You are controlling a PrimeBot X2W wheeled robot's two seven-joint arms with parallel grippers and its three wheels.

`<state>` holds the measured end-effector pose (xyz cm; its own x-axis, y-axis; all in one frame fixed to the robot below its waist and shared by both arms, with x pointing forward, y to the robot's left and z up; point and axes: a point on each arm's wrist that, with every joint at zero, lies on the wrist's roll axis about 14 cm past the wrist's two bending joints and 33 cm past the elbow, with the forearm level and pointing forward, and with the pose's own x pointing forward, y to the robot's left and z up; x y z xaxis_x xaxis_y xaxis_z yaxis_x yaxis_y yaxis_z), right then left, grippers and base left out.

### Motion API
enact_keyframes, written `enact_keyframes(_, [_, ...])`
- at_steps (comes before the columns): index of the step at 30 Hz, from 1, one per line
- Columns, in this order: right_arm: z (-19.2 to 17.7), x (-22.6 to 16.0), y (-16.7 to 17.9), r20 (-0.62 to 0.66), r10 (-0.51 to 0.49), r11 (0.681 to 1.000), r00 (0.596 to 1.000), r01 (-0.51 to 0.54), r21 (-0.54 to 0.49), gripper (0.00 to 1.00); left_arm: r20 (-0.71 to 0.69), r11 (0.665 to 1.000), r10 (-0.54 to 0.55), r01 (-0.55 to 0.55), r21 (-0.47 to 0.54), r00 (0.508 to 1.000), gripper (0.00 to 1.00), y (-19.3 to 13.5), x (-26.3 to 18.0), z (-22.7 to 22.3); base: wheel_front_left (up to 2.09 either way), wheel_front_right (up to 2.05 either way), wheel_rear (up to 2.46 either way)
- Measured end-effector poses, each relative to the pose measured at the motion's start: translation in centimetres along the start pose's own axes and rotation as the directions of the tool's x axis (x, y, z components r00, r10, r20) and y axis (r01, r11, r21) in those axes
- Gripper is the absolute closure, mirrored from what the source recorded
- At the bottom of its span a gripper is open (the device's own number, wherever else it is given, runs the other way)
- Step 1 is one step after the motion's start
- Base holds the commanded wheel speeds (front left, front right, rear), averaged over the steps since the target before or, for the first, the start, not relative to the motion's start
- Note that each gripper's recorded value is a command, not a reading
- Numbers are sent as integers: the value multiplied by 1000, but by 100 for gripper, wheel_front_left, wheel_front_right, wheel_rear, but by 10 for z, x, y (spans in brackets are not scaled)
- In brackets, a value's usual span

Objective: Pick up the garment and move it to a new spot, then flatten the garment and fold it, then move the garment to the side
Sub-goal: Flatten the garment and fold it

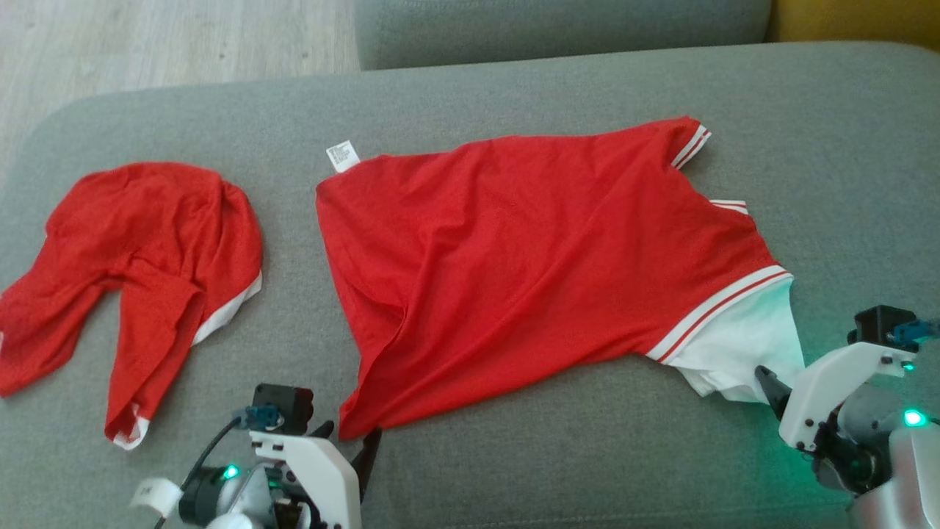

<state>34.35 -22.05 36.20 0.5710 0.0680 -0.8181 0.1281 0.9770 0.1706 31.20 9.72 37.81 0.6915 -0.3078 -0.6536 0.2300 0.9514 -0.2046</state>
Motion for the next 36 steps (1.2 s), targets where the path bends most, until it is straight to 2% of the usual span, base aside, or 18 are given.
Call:
enact_keyframes(13, [1, 5, 0, -3, 2, 1000, 1000, -2, 25, 0, -4, 1000, 5, -5, 4, 1000, 0, 7, 21, 7, 0, 0, 0])
enact_keyframes(27, [-3, 4, 0, -28, -4, 999, 1000, 5, 34, 0, -27, 1000, -11, 11, -14, 1000, 0, 3, 24, 6, 0, 0, 0])
enact_keyframes(28, [-3, 4, 1, -27, 0, 999, 1000, 1, 36, 15, -30, 1000, -13, 12, -16, 999, 0, 3, 24, 6, 0, 0, 0])
enact_keyframes(29, [-4, 4, 2, -27, 4, 999, 1000, -3, 39, 31, -31, 1000, -16, 15, -22, 999, 8, 2, 23, 6, 0, 0, 0])
enact_keyframes(30, [-4, 4, 3, -27, 8, 999, 1000, -7, 41, 53, -33, 1000, -17, 16, -26, 999, 41, 2, 23, 5, 0, 0, 0])
enact_keyframes(31, [-4, 4, 4, -27, 12, 999, 1000, -11, 41, 73, -37, 999, -17, 16, -29, 999, 70, 2, 23, 4, 0, 0, 0])
enact_keyframes(32, [-4, 4, 7, -22, 20, 999, 1000, -19, 44, 100, -37, 999, -19, 18, -29, 999, 100, 2, 22, 4, 0, 0, 0])
enact_keyframes(36, [-2, 3, 19, 19, 54, 998, 998, -55, 44, 100, -17, 999, -25, 24, -35, 1000, 100, 1, 20, 6, 0, 0, 0])
